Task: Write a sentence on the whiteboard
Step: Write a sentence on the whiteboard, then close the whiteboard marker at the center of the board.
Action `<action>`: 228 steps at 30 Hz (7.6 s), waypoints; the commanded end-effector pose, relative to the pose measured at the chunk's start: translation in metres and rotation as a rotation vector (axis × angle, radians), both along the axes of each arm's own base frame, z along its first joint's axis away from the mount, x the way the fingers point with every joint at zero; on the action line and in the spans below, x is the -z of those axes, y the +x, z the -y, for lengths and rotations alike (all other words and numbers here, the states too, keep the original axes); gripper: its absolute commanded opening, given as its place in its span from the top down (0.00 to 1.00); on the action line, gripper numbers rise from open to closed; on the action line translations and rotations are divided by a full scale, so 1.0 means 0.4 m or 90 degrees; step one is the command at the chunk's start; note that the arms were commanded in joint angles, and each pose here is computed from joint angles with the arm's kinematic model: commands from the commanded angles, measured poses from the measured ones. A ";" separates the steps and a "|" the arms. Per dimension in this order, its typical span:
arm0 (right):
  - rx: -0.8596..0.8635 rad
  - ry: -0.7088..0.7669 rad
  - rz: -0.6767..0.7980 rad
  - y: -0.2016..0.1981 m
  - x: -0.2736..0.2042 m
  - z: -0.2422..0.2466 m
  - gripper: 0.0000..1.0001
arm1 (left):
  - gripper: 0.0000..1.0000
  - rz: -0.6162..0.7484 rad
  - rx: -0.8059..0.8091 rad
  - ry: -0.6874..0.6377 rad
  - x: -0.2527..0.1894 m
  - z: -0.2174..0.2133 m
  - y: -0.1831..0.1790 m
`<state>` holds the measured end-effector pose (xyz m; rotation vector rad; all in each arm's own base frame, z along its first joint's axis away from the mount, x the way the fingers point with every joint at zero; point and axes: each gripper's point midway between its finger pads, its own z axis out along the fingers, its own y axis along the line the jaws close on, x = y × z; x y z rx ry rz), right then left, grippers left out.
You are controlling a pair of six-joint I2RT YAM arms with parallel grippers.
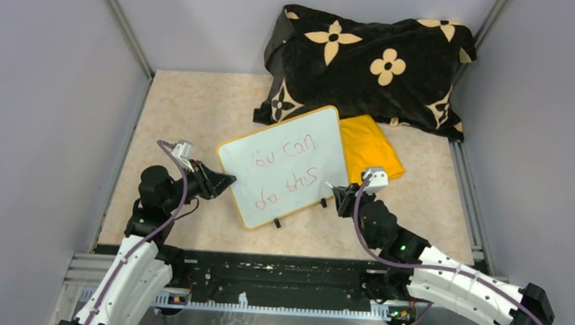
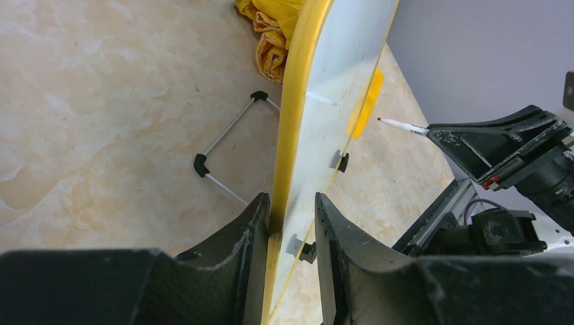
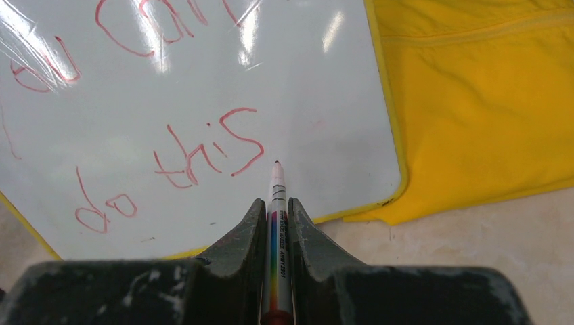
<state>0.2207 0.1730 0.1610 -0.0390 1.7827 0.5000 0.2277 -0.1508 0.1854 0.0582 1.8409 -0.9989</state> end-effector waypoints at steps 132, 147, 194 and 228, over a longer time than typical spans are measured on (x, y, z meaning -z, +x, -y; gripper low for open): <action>0.020 0.052 0.031 -0.008 -0.149 0.045 1.00 | 0.41 -0.025 -0.073 0.011 -0.026 -0.039 0.009; -0.004 0.073 0.057 -0.022 -0.206 0.043 1.00 | 0.23 -0.198 -0.318 0.060 -0.025 -0.188 -0.019; -0.042 0.116 0.090 -0.050 -0.248 0.041 1.00 | 0.01 -0.396 -0.518 0.290 0.152 -0.362 0.176; -0.036 0.119 0.095 -0.053 -0.245 0.052 1.00 | 0.32 -0.579 -0.466 0.374 0.413 -0.400 0.332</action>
